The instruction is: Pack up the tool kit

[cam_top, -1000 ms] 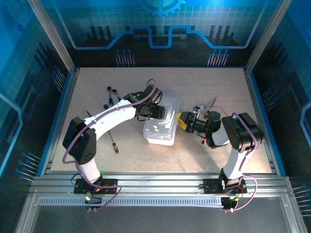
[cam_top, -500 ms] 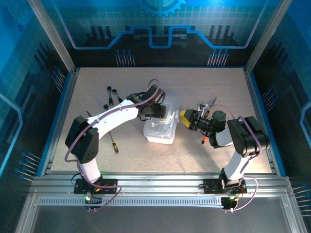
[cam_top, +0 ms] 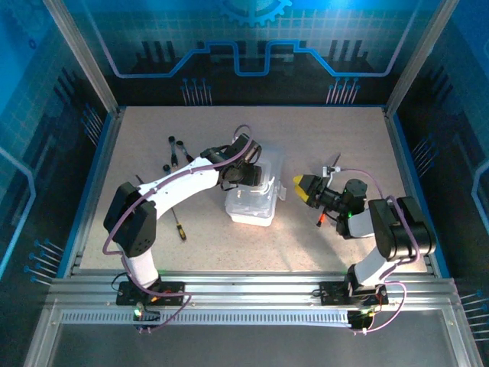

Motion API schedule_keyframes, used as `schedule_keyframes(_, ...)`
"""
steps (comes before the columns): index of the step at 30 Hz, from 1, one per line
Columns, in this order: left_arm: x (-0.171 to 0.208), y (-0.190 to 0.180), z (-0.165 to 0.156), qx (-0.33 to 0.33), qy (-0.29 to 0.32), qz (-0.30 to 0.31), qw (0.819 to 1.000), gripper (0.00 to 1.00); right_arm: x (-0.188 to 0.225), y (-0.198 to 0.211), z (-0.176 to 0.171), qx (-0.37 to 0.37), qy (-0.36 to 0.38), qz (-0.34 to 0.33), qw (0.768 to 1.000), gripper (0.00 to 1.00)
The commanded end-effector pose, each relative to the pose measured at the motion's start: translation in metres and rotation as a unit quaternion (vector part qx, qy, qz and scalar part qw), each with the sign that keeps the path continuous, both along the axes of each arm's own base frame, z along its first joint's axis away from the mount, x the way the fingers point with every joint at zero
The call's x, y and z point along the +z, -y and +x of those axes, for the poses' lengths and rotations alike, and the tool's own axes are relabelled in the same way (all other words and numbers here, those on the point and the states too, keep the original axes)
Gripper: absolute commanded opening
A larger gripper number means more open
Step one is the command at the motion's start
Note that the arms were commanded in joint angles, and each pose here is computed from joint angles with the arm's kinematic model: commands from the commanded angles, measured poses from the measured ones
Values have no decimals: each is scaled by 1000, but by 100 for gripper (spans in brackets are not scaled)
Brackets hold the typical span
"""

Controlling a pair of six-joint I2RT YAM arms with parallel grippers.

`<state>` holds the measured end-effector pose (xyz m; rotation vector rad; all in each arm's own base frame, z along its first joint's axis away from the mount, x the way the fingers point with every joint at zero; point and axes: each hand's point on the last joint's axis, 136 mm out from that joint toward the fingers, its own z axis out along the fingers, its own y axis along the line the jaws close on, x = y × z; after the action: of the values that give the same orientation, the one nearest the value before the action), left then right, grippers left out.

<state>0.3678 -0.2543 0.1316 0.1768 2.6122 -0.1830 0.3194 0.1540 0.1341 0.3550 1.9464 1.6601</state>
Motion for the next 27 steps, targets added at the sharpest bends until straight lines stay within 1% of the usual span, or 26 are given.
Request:
schedule_keyframes(1,-71,-43,-47,6,-136,108,985,59,-3,7,0,-16,6,-39,999,70)
schedule_keyframes(7,-62,-28,-48,-1,-139,67,988,59,8,7,-6,-8,18,-86,996,72)
schedule_keyframes(9,-55,-21,-48,-2,-139,43,989,58,10,7,-8,-7,20,-101,995,73)
schedule_keyframes(13,-35,1,-46,-10,-131,-25,991,56,16,8,-11,-5,24,-115,993,74)
schedule_keyframes(19,-5,18,-39,-3,-106,-91,990,54,19,9,-12,-1,23,-135,991,74)
schedule_keyframes(24,16,32,-34,5,-88,-157,984,54,21,7,-12,7,19,-148,989,75)
schedule_keyframes(27,25,40,-32,10,-82,-213,974,53,22,2,-11,18,19,-151,988,75)
